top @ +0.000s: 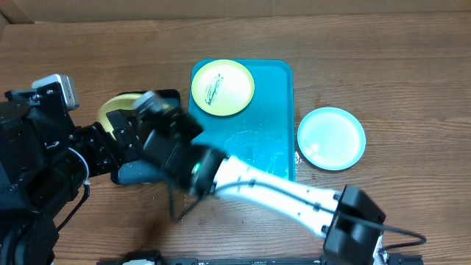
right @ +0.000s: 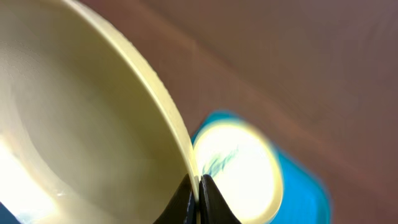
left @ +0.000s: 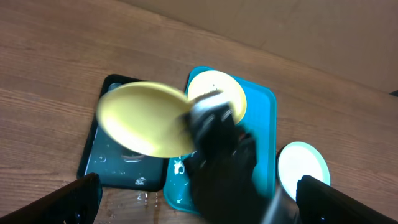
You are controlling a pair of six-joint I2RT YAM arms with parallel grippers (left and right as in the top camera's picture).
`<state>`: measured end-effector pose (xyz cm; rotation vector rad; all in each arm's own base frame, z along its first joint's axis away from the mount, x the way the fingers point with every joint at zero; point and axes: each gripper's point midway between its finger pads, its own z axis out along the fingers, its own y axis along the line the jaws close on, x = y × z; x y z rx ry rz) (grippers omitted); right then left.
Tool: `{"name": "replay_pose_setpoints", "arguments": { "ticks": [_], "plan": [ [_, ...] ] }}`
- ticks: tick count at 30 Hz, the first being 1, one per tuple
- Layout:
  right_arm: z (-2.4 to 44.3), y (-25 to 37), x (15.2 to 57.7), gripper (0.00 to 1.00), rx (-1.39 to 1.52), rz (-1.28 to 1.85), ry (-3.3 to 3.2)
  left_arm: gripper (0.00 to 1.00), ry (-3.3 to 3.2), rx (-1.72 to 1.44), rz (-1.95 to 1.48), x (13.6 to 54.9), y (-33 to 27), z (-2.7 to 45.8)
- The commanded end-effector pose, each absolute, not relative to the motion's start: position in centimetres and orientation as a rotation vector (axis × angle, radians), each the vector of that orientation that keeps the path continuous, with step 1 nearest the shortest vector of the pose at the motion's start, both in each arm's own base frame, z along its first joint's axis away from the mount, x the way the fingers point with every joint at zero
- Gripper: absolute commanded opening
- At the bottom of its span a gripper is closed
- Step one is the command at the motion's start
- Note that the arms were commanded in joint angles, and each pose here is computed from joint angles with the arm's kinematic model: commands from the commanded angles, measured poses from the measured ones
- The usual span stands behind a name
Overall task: Clean dirty plates on tray and stack at the side
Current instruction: 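Lift the yellow plate off the teal tray with the right gripper, then carry the yellow plate right and set it on the white plate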
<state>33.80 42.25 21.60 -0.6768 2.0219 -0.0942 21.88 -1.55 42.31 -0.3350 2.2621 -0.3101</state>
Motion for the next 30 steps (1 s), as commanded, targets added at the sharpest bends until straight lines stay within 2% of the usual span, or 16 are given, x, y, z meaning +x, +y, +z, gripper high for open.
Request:
{"name": "replay_pose_setpoints", "arguments": {
  "ticks": [1, 3, 5, 7, 8, 11, 14, 16, 19, 23, 30],
  "plan": [
    [20.3, 39.8, 37.4, 0.04, -0.355, 0.444, 2.348, 1.0, 2.256, -0.321, -0.317, 21.8, -1.7, 42.5],
    [20.7, 40.2, 37.1, 0.04, -0.378, 0.84, 2.461, 1.0, 2.256, -0.321, -0.317, 21.8, -1.7, 42.5],
    [23.8, 38.7, 37.2, 0.04, -0.367, 1.302, 2.485, 1.0, 2.256, -0.321, -0.317, 21.8, -1.7, 42.5],
    [26.5, 34.6, 38.8, 0.04, -0.298, 1.518, 2.453, 1.0, 2.256, -0.321, -0.317, 21.8, -1.7, 42.5],
    [27.5, 30.9, 40.4, 0.04, -0.201, 1.522, 2.446, 1.0, 2.256, -0.321, -0.317, 21.8, -1.7, 42.5],
    [27.2, 21.7, 43.0, 0.04, 0.104, 1.284, 2.496, 1.0, 2.256, -0.321, -0.317, 21.8, -1.7, 42.5],
    [24.8, 11.9, 43.1, 0.04, 0.467, 0.921, 2.587, 1.0, 2.256, -0.321, -0.317, 21.8, -1.7, 42.5],
    [22.3, 5.0, 41.1, 0.04, 0.701, 0.623, 2.677, 1.0, 2.256, -0.321, -0.317, 21.8, -1.7, 42.5],
    [19.4, -1.8, 36.9, 0.04, 0.948, 0.258, 2.795, 1.0, 2.256, -0.321, -0.317, 21.8, -1.7, 42.5],
    [16.3, -5.3, 32.6, 0.04, 1.087, -0.011, 2.908, 1.0, 2.256, -0.321, -0.317, 21.8, -1.7, 42.5],
    [10.1, -5.3, 30.7, 0.04, 1.14, -0.033, 2.975, 1.0, 2.256, -0.321, -0.317, 21.8, -1.7, 42.5]
  ]
}}
